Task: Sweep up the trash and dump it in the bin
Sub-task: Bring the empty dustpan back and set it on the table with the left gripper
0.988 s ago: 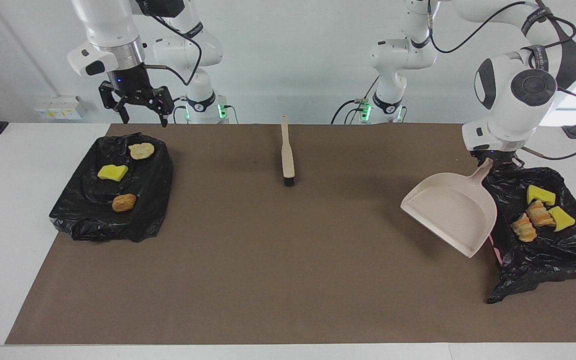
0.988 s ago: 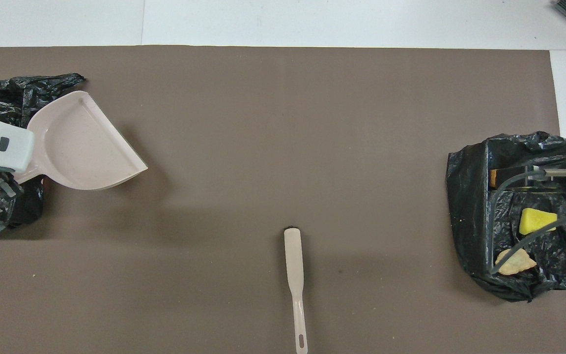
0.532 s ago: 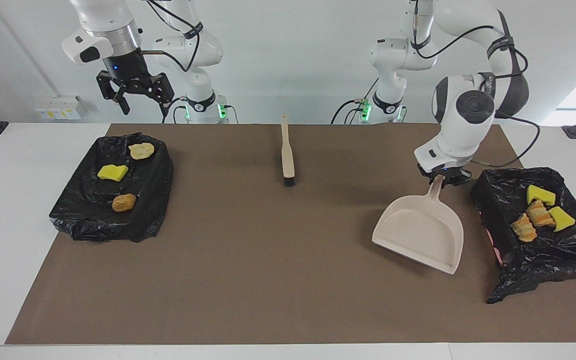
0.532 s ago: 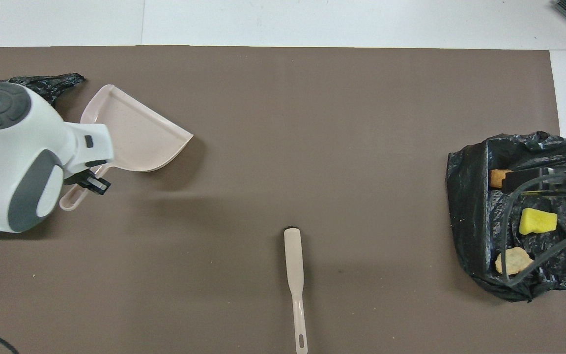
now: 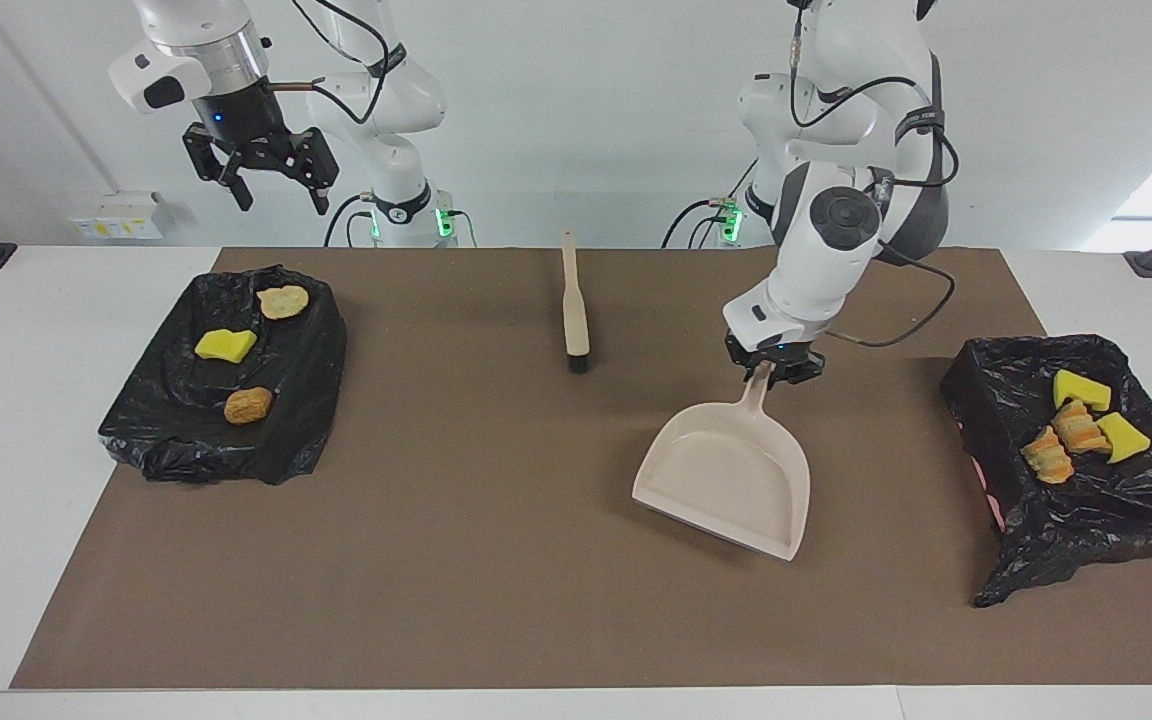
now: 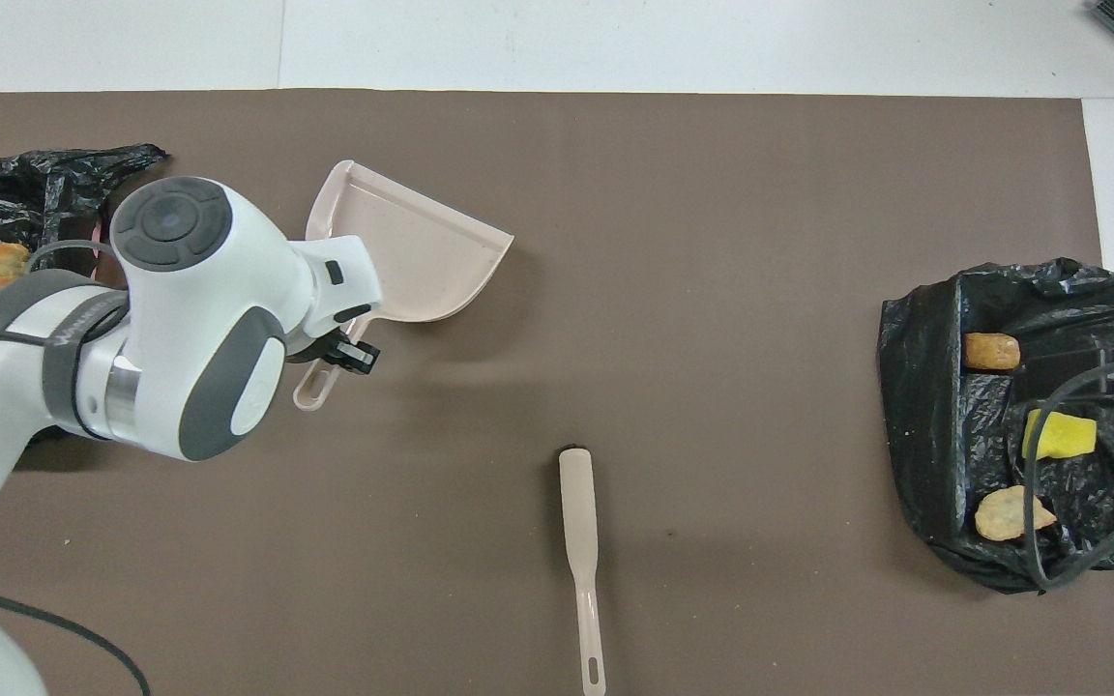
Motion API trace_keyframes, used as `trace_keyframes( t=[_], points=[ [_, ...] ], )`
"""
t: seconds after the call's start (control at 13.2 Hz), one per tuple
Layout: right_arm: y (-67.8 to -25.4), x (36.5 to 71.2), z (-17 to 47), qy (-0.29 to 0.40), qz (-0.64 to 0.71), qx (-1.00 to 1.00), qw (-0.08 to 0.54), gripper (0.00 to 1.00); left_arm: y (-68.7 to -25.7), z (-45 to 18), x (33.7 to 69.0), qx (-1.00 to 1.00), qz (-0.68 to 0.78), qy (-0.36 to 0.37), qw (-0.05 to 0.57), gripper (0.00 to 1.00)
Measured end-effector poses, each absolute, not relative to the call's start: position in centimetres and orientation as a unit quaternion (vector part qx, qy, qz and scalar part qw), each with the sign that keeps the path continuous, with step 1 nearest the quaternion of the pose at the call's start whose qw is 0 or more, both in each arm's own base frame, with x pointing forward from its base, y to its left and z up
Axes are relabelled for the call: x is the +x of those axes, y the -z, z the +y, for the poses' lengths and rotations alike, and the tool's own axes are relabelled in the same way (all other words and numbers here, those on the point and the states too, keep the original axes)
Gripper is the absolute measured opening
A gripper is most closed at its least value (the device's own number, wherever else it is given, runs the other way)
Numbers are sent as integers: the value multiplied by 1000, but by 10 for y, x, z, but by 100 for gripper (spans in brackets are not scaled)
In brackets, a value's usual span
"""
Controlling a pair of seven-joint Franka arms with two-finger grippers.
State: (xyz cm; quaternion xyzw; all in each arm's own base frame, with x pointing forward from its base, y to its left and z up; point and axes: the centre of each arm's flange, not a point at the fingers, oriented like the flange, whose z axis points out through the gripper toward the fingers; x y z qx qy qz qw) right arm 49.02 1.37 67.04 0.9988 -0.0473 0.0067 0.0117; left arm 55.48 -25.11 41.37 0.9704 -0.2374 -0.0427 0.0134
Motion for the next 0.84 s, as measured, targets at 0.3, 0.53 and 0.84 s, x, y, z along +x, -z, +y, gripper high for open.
trace_keyframes(
  t=[0.3,0.53,0.84],
  points=[
    [-670,490,12,-6,-49,999,13,100,-405,-345,542,977,-208,42,28,31],
    [-670,490,11,-6,-49,999,12,100,-406,-387,536,989,-132,45,44,31],
    [-668,487,5,9,-55,998,13,100,-381,-435,540,995,-74,48,41,31]
  ],
)
